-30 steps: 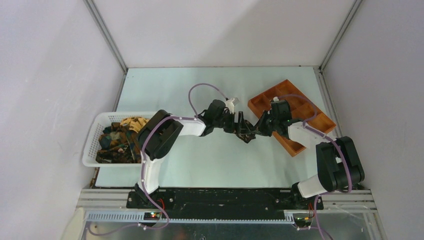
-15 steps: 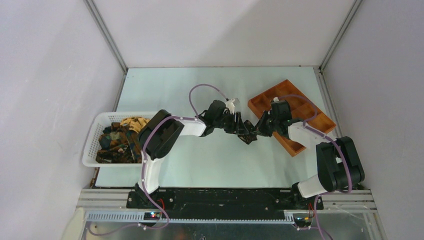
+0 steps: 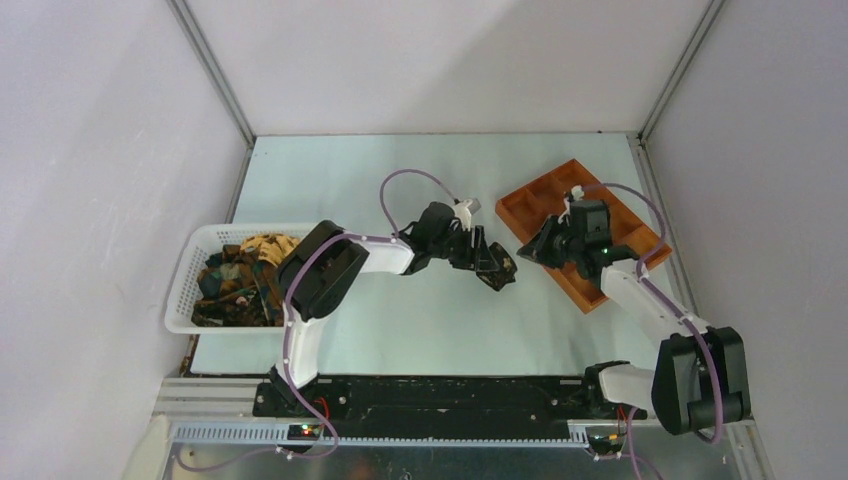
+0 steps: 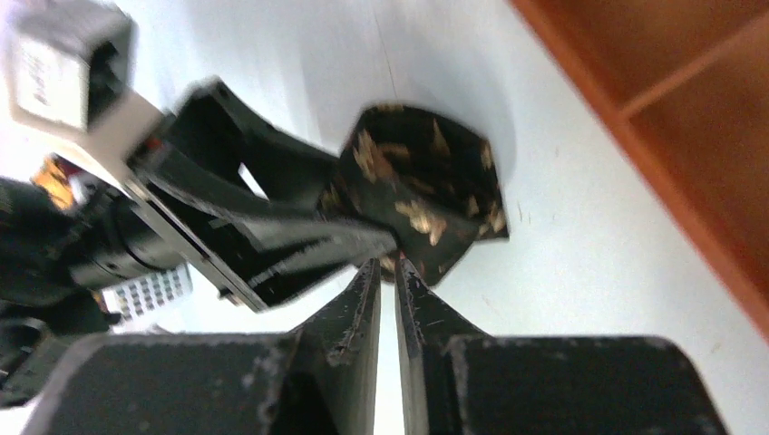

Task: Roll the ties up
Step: Pick up the tie at the center of the board.

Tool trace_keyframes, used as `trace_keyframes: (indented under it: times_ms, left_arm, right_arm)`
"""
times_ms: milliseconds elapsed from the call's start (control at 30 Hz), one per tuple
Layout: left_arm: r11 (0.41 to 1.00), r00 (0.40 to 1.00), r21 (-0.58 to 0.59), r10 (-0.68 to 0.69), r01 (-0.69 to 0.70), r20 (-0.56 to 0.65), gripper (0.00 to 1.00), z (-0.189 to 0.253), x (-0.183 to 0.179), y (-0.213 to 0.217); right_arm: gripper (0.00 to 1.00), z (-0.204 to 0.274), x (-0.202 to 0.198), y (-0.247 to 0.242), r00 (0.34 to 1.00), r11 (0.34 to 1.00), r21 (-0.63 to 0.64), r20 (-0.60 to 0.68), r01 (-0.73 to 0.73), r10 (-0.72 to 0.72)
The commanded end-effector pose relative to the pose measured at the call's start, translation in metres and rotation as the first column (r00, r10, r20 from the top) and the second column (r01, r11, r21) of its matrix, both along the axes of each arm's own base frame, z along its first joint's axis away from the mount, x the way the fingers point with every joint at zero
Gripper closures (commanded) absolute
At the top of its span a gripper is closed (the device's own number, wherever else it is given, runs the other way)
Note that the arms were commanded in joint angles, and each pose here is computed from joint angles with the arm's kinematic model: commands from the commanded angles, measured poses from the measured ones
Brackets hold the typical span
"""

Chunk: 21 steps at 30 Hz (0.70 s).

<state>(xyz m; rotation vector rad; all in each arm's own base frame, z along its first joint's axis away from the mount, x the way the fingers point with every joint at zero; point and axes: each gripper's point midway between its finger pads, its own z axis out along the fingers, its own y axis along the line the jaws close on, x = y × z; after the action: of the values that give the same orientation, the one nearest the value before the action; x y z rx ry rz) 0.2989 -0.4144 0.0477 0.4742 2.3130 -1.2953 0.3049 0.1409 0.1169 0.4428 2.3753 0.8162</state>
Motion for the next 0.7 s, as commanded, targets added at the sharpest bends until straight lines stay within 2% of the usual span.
trace_keyframes:
  times_ms: [0, 300, 667]
  left_arm:
    - [1.0, 0.996, 0.019, 0.02, -0.022, 0.082, 0.44, 0.023, -0.002, -0.004]
    - [0.985, 0.982, 0.154, 0.051, -0.08, 0.179, 0.42, 0.025, -0.008, 0.002]
    - [0.983, 0.982, 0.172, 0.027, -0.06, 0.187, 0.33, 0.027, -0.029, -0.003]
  right_arm:
    - [0.85, -0.019, -0.03, 0.008, 0.997, 0.998, -0.013, -0.028, -0.068, 0.067]
    - [0.85, -0.049, -0.052, 0.015, 0.992, 0.999, 0.018, -0.115, -0.047, 0.048]
    - [0.87, -0.067, -0.05, 0.026, 0.989, 0.998, 0.058, -0.145, -0.03, 0.038]
